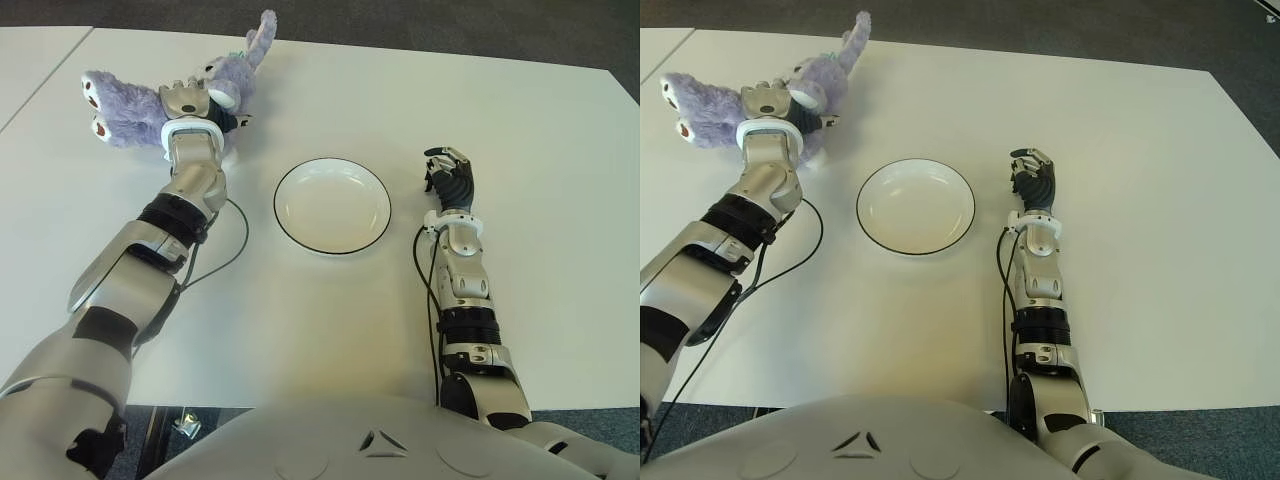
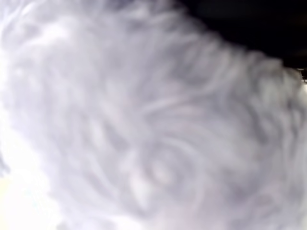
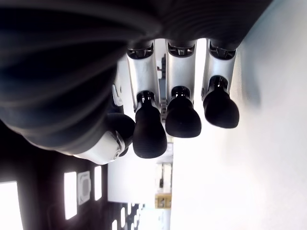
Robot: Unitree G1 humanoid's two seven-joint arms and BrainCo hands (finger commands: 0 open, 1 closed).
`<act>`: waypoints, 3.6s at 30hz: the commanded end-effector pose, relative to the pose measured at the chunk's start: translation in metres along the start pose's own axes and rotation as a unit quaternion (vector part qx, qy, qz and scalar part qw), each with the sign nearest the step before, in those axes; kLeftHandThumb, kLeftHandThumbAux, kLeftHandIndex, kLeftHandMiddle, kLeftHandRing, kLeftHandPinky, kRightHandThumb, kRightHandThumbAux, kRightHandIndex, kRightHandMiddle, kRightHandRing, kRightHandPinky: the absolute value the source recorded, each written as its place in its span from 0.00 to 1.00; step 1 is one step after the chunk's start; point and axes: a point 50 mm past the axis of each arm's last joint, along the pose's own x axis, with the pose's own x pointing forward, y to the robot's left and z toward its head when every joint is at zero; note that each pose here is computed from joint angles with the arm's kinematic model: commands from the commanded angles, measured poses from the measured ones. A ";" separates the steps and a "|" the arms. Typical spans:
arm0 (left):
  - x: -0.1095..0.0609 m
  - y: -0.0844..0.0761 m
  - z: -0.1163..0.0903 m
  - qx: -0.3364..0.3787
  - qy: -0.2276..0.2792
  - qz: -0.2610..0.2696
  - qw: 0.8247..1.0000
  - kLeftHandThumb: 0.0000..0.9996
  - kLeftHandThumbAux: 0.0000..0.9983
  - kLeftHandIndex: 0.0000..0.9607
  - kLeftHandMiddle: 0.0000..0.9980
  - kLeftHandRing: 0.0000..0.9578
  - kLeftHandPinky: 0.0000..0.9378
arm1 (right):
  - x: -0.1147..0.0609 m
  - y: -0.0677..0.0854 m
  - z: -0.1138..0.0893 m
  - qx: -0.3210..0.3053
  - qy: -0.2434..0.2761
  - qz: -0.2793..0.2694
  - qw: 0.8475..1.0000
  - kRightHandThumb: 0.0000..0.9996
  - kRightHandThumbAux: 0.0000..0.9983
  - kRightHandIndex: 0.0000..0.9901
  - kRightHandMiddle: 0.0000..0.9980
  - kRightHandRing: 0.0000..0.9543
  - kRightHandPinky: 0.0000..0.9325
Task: Put the doll into the plate.
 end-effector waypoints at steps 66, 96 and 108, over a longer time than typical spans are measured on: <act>-0.003 -0.016 0.020 -0.130 -0.151 0.213 0.956 0.71 0.70 0.46 0.88 0.93 0.99 | -0.003 -0.004 -0.016 0.015 0.039 -0.027 0.999 0.72 0.72 0.45 0.80 0.83 0.83; -0.014 0.042 0.009 -0.169 -0.298 0.387 0.856 0.71 0.70 0.46 0.89 0.93 0.97 | 0.000 -0.004 -0.018 0.022 0.039 -0.025 0.999 0.72 0.72 0.45 0.79 0.82 0.83; -0.022 0.062 0.010 -0.179 -0.330 0.426 0.823 0.71 0.70 0.46 0.90 0.94 0.97 | -0.001 -0.003 -0.018 0.021 0.036 -0.023 0.999 0.72 0.72 0.45 0.79 0.82 0.82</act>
